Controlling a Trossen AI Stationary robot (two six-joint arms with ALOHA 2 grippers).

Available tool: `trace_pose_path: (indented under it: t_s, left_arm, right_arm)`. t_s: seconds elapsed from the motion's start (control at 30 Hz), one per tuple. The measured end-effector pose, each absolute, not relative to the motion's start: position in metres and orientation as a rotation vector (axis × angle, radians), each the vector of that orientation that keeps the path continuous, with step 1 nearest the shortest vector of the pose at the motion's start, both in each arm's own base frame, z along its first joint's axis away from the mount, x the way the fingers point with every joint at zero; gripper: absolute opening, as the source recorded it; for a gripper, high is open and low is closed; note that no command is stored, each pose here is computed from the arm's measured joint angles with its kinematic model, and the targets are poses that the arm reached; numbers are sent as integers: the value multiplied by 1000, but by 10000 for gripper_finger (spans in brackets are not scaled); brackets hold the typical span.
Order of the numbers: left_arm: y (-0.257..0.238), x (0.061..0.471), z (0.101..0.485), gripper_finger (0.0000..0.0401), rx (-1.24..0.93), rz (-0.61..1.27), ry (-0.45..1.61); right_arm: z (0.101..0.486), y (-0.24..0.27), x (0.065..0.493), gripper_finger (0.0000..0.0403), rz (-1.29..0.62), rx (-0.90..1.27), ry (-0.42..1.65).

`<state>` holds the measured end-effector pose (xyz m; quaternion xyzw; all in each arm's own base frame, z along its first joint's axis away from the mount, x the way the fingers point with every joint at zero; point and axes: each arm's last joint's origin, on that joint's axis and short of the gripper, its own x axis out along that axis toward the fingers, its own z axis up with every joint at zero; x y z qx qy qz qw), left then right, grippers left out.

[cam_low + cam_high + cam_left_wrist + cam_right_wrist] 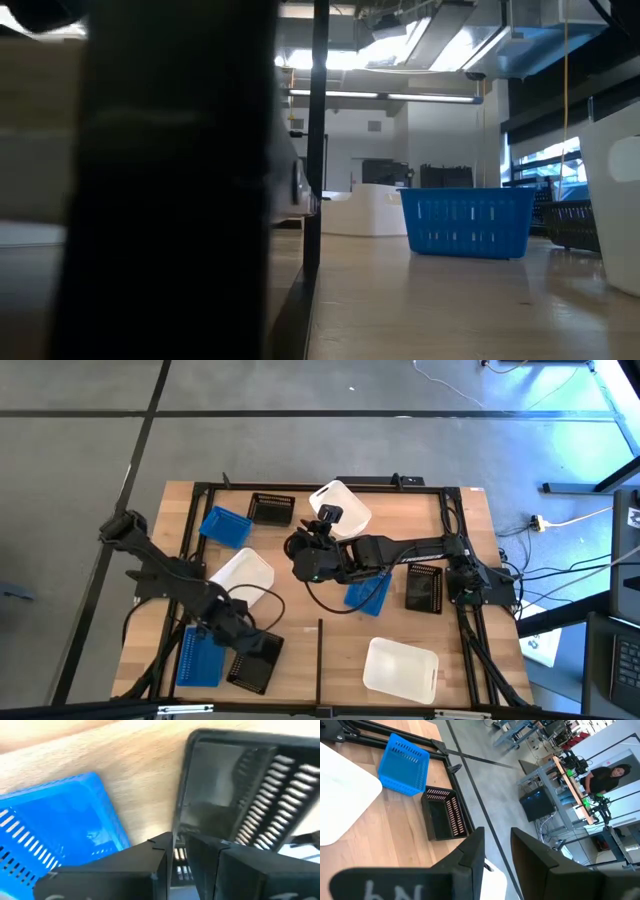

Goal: Stack baskets on shelf by color
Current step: Put the bottom left bin on the shelf

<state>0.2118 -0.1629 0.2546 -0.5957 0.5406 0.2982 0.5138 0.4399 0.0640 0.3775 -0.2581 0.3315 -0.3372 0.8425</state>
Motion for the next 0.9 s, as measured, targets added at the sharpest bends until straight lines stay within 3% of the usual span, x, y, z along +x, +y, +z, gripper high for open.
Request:
trace_pose_path:
  t_s: [0.3, 0.6, 0.9]
  left_arm:
    - [-142, 215, 286, 42, -1306, 418, 1052]
    - [-145, 237, 257, 42, -1185, 356, 1282]
    - [-147, 246, 237, 42, -1093, 384, 1336]
  right_arm:
    - [378, 64, 440, 97, -712, -544, 699]
    - [378, 64, 440, 97, -712, -543, 698]
    - [378, 64, 440, 97, -712, -543, 698]
